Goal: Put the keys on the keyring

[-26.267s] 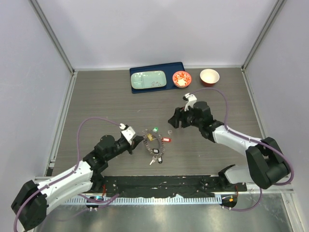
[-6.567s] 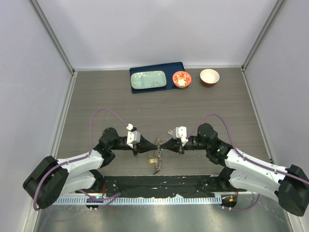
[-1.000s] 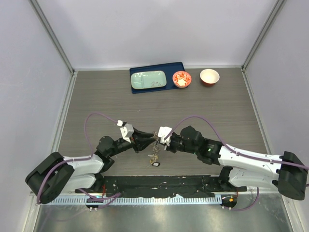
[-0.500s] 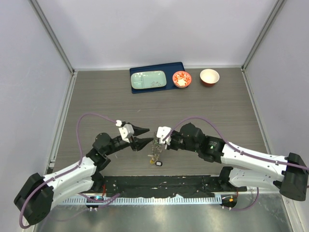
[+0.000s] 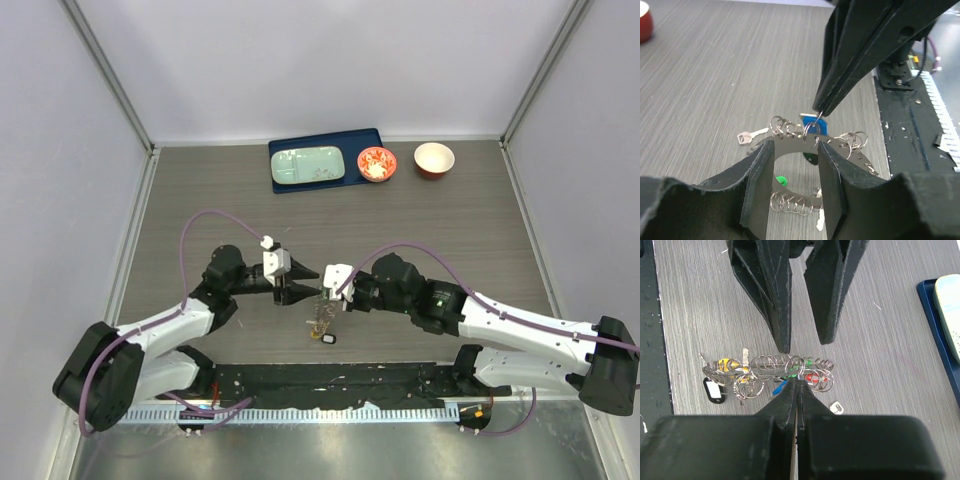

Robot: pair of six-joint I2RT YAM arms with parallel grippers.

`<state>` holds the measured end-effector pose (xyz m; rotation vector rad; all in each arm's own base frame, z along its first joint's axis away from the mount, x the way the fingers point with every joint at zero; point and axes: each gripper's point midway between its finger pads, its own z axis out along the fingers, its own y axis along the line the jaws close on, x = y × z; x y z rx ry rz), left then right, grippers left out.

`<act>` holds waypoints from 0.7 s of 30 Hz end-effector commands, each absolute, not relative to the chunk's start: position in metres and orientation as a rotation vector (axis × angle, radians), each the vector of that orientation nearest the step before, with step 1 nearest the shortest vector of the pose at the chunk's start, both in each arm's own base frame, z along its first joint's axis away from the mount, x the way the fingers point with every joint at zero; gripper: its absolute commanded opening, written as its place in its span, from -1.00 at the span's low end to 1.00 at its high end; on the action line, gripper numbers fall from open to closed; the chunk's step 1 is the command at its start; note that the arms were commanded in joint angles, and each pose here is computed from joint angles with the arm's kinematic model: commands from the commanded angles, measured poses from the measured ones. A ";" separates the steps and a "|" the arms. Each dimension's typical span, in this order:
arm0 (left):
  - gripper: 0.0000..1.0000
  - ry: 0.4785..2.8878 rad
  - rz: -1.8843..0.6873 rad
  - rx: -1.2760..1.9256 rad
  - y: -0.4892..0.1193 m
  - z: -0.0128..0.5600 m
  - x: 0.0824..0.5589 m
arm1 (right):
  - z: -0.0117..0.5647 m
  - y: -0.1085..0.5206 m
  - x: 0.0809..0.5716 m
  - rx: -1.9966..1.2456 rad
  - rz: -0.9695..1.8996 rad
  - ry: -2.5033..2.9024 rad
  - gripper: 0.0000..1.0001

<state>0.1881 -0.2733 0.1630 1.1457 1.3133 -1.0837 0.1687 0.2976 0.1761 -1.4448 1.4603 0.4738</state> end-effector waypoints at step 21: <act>-0.33 1.239 -1.242 1.319 -0.289 0.172 0.181 | 0.209 0.311 0.165 -1.411 0.537 1.362 -0.99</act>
